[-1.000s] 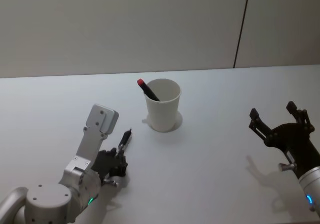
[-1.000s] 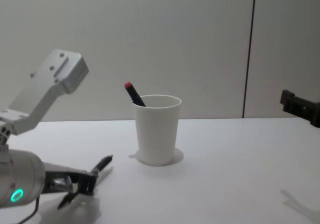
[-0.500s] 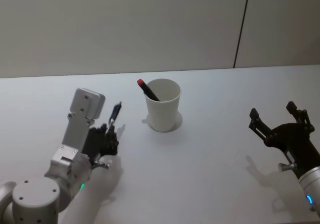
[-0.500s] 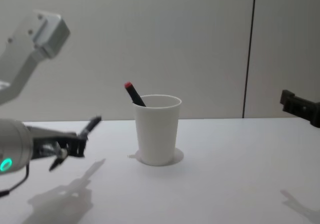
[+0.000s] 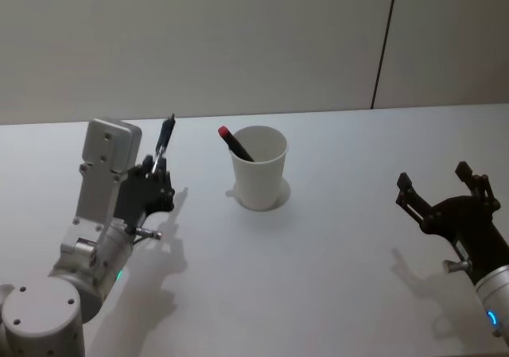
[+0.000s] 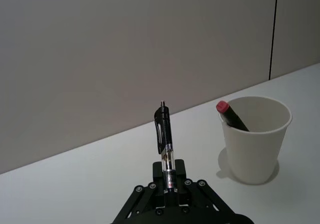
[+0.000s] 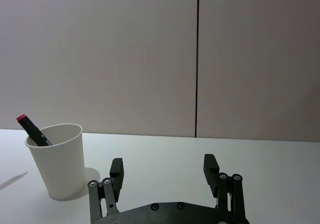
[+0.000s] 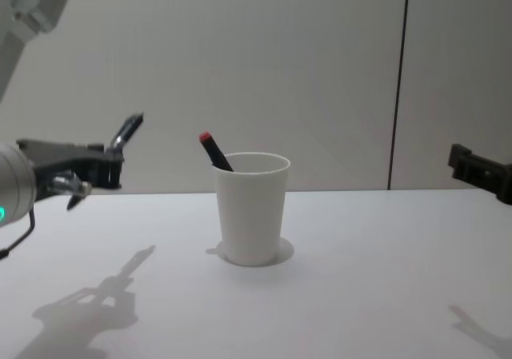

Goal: Place the pen into the pen holder.

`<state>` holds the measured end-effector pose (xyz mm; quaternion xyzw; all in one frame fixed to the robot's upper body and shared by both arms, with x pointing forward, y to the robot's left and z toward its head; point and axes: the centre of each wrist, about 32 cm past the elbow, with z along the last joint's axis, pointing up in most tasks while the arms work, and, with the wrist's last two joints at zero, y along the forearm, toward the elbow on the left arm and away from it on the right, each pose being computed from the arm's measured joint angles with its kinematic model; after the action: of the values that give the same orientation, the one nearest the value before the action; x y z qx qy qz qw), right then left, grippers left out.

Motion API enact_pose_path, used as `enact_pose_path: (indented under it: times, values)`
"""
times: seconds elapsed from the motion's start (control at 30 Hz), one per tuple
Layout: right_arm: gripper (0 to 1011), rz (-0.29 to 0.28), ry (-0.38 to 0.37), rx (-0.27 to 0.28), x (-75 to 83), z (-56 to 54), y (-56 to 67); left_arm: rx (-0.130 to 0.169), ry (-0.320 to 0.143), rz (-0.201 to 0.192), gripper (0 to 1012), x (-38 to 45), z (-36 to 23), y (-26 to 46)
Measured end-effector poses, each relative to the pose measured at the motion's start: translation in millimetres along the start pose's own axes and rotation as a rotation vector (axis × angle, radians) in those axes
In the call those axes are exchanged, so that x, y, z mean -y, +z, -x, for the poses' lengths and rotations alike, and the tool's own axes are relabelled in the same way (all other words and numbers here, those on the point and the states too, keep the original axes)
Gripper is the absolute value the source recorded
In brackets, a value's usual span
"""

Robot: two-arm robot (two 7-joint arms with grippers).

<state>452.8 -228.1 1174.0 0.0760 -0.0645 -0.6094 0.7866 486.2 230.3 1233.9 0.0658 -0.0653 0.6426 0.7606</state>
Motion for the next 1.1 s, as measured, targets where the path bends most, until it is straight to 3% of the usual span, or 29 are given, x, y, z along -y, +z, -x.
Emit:
enact_pose_path:
  times: [0.2, 0.37, 0.43, 0.83, 1.1]
  values:
    - [1002, 0.000, 0.000, 0.000, 0.0, 0.0, 0.0, 0.004, -0.011, 0.080, 144, 0.1, -2.5, -2.5]
    - [1002, 0.000, 0.000, 0.000, 0.0, 0.0, 0.0, 0.002, -0.054, 0.177, 144, 0.3, -6.4, -7.9]
    - [1002, 0.000, 0.000, 0.000, 0.0, 0.0, 0.0, 0.001, -0.060, 0.186, 144, 0.4, -7.0, -8.7]
    - [1002, 0.000, 0.000, 0.000, 0.0, 0.0, 0.0, -0.016, -0.209, 0.358, 144, 3.1, -18.4, -22.9]
    - [1002, 0.000, 0.000, 0.000, 0.0, 0.0, 0.0, -0.014, -0.313, 0.442, 144, 7.2, -25.8, -30.0]
